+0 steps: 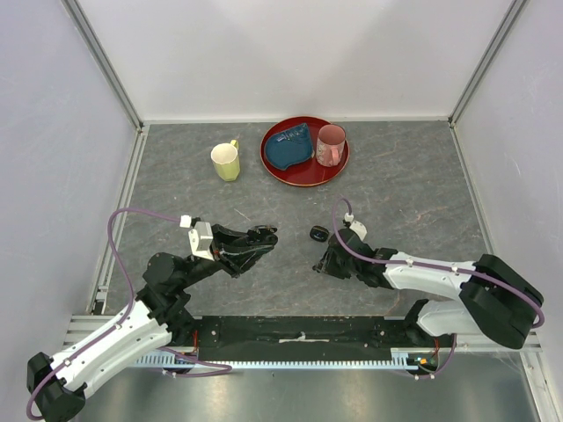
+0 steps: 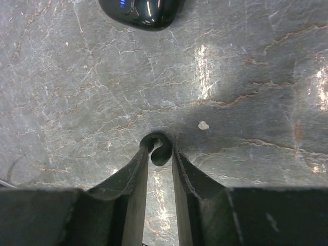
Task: Insert the wireless bluetooth earbuds into the charging case
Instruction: Place the earbud at the center of the board, then adjust the earbud at the center of the board.
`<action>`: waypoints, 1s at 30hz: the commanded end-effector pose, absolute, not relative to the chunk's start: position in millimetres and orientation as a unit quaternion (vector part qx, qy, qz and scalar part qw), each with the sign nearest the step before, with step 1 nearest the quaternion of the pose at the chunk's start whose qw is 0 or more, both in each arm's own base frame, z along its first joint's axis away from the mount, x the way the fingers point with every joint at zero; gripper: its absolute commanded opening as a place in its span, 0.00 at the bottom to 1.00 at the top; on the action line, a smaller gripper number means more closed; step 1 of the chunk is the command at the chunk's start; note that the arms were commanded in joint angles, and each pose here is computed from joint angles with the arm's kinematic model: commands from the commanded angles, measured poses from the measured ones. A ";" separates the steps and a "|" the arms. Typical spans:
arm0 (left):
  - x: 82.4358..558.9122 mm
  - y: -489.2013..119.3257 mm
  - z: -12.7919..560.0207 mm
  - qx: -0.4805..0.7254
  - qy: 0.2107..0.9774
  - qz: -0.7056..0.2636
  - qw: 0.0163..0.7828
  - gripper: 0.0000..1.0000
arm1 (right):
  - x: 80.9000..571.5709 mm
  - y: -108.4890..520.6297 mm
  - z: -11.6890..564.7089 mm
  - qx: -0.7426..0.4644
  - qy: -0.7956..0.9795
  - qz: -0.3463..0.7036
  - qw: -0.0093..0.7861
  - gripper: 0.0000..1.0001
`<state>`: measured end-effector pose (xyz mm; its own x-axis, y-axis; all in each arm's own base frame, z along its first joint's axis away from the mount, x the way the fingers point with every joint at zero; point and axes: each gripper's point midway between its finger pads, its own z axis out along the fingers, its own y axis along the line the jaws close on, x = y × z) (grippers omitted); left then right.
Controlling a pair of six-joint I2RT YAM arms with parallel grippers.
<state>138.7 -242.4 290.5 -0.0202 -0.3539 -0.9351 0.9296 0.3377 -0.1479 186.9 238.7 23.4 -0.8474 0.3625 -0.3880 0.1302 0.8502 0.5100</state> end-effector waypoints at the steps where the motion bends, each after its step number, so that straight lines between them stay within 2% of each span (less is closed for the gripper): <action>1: 136.4 -241.7 300.9 0.273 0.493 -0.513 0.648 0.02 | 194.4 244.1 24.3 0.146 0.922 0.252 0.253 0.33; 8: 137.5 -242.7 300.0 0.274 0.494 -0.512 0.647 0.02 | 194.6 245.6 30.7 0.137 0.920 0.260 0.258 0.45; 12: 137.7 -243.7 299.8 0.275 0.494 -0.512 0.647 0.02 | 199.5 242.2 49.0 0.126 0.912 0.265 0.285 0.55; 14: 138.2 -244.0 299.8 0.275 0.495 -0.512 0.646 0.02 | 202.6 240.2 61.4 0.102 0.909 0.265 0.305 0.57; 18: 138.8 -244.8 299.3 0.275 0.496 -0.513 0.645 0.02 | 213.1 231.9 75.7 0.061 0.906 0.259 0.330 0.57; 24: 138.8 -247.5 299.4 0.277 0.496 -0.517 0.641 0.02 | 209.9 230.2 61.5 -0.011 0.920 0.269 0.284 0.49; 30: 139.6 -248.7 297.4 0.278 0.499 -0.517 0.638 0.02 | 202.8 241.5 53.0 -0.071 0.921 0.286 0.254 0.47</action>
